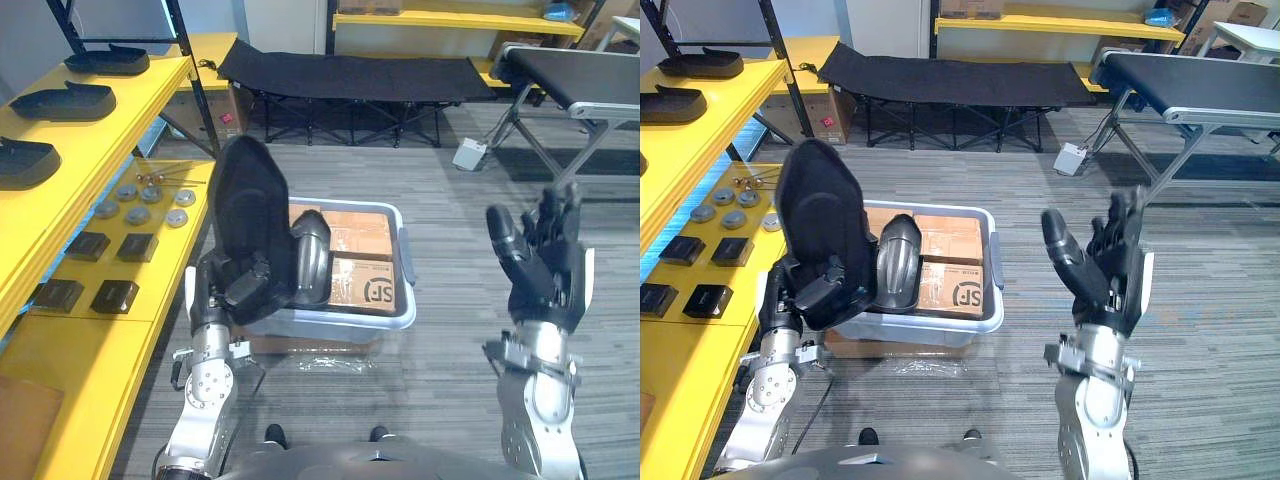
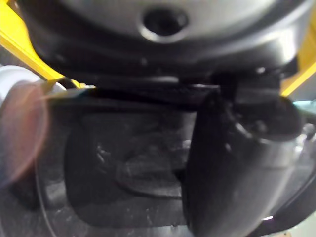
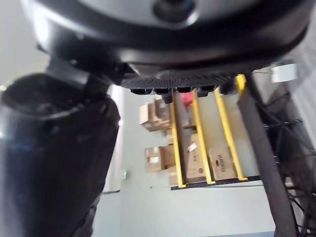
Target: Walk over and take three plastic housings, then place them on the shelf
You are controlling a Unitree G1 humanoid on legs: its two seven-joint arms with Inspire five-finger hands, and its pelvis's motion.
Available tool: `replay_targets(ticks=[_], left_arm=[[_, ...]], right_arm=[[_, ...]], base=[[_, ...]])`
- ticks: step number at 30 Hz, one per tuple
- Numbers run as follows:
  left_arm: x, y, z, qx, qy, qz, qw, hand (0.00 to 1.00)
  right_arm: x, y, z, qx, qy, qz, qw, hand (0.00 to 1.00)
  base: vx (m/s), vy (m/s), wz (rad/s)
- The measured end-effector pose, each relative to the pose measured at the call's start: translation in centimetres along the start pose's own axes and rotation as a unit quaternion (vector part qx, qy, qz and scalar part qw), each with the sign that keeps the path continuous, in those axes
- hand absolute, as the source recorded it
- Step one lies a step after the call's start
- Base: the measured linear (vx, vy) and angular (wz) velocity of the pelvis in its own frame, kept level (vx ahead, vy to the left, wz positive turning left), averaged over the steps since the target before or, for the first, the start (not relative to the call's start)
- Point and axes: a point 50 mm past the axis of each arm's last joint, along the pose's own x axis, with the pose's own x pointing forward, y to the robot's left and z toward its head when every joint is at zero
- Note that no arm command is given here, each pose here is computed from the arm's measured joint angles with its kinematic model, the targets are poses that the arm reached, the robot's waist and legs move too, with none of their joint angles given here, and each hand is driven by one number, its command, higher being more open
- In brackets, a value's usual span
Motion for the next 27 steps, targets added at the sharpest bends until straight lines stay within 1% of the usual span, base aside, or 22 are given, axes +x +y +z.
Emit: replay_targets(ticks=[1,3,5,9,13,16,19,21,22,24,27], left_arm=[[-0.1,0.0,0.1,-0.007,-0.005,0.006,1.000,0.00],[-0.2,0.0,0.2,-0.020,-0.009,0.011,1.000,0.00],[-0.6,0.0,0.4,-0.066,-0.010,0.017,0.998,0.00],[-0.6,0.1,0.4,-0.160,0.002,0.010,0.987,0.00],[-0.5,0.9,0.3,-0.202,0.003,0.033,0.979,0.00],[-0.3,1.8,1.2,-0.214,-0.018,0.058,0.975,0.00],[-0.6,3.3,3.3,-0.217,-0.063,0.093,0.970,0.00],[-1.0,5.2,4.5,-0.205,-0.096,0.144,0.963,0.00],[-1.2,5.8,4.7,-0.199,-0.102,0.161,0.961,0.00],[-1.9,8.2,5.1,-0.174,-0.120,0.218,0.953,0.00],[-2.9,10.2,4.8,-0.153,-0.121,0.265,0.944,0.00]], right_arm=[[-0.8,-0.4,-1.0,0.006,0.029,-0.017,0.999,1.00],[-1.4,-0.8,-1.9,0.002,0.055,-0.027,0.998,1.00],[-2.6,-1.8,-4.2,-0.025,0.116,-0.044,0.992,1.00],[-4.6,-3.9,-7.1,-0.068,0.206,-0.075,0.973,1.00],[-5.4,-5.1,-8.0,-0.085,0.237,-0.097,0.963,1.00],[-5.3,-5.4,-8.5,-0.087,0.251,-0.099,0.959,1.00],[-4.2,-4.1,-9.3,-0.106,0.264,-0.052,0.957,1.00],[-2.7,-2.0,-10.0,-0.112,0.266,0.008,0.958,1.00],[-2.1,-1.3,-10.1,-0.113,0.263,0.025,0.958,1.00],[0.0,1.0,-10.2,-0.124,0.242,0.084,0.959,1.00],[1.8,2.6,-9.8,-0.117,0.215,0.107,0.964,1.00]], base=[[0.00,-0.003,-0.05],[0.01,0.005,-0.07],[0.02,0.011,-0.11],[0.01,0.002,-0.03],[0.02,-0.001,0.07],[0.00,-0.012,0.28],[-0.02,-0.018,0.48],[-0.02,-0.034,0.52],[-0.03,-0.044,0.55],[-0.04,-0.032,0.68],[-0.02,-0.027,0.77]])
